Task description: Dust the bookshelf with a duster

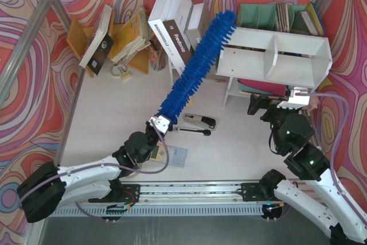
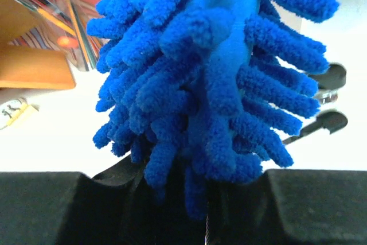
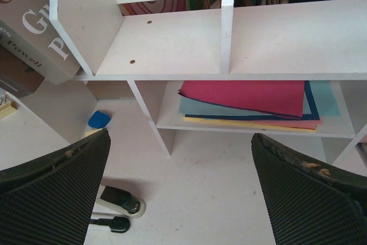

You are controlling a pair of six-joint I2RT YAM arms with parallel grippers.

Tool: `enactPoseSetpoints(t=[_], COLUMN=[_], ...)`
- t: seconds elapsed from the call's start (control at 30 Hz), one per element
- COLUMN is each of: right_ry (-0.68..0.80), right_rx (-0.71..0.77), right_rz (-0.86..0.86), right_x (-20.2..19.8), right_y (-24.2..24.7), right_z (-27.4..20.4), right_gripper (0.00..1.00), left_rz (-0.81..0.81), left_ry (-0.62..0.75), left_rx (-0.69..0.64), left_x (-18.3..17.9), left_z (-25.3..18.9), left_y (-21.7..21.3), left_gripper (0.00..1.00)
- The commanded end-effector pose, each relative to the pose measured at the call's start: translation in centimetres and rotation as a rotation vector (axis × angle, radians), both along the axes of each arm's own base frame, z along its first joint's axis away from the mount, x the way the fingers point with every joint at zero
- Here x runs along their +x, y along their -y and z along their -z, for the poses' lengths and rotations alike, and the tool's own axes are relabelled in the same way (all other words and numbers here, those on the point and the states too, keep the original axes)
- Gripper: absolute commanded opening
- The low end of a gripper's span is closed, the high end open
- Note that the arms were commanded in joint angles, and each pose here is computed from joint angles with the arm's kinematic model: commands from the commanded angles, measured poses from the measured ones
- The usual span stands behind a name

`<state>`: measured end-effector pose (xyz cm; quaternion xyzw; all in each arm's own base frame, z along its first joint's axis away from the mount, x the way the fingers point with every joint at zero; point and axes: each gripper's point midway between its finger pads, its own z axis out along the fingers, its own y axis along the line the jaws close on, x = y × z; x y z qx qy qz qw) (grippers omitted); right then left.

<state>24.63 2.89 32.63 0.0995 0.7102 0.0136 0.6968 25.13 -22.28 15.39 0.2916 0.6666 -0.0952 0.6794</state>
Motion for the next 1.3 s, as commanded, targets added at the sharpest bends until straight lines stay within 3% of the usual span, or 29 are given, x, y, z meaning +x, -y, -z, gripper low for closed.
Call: enactPoseSetpoints(t=[0.0,0.53,0.97,1.27], right_ry=[0.010,0.014,0.015,0.016], right_rx=[0.000,-0.001,0.007,0.005], right_rz=[0.002,0.003,-0.002,-0.001], right_x=[0.2,0.1,0.1,0.1], right_y=[0.0,0.0,-0.1,0.0], right_z=[-0.2,-0.4,-0.3,-0.3], right_gripper=[0.99,0.99,0.99,0.99], left_rz=[-0.013,0.024,0.012,-0.013], left_ry=[0.060,-0.079,0.015,-0.049], left_rx=[-0.110,-0.052,-0.129,-0.125], left_x=[0.3,0.7,0.2,0.0], left_z=[-4.1,2.7,-4.3,-1.1], left_y=[0.0,2.3,0.8,0.4], left_gripper=[0.00,0.00,0.00,0.00])
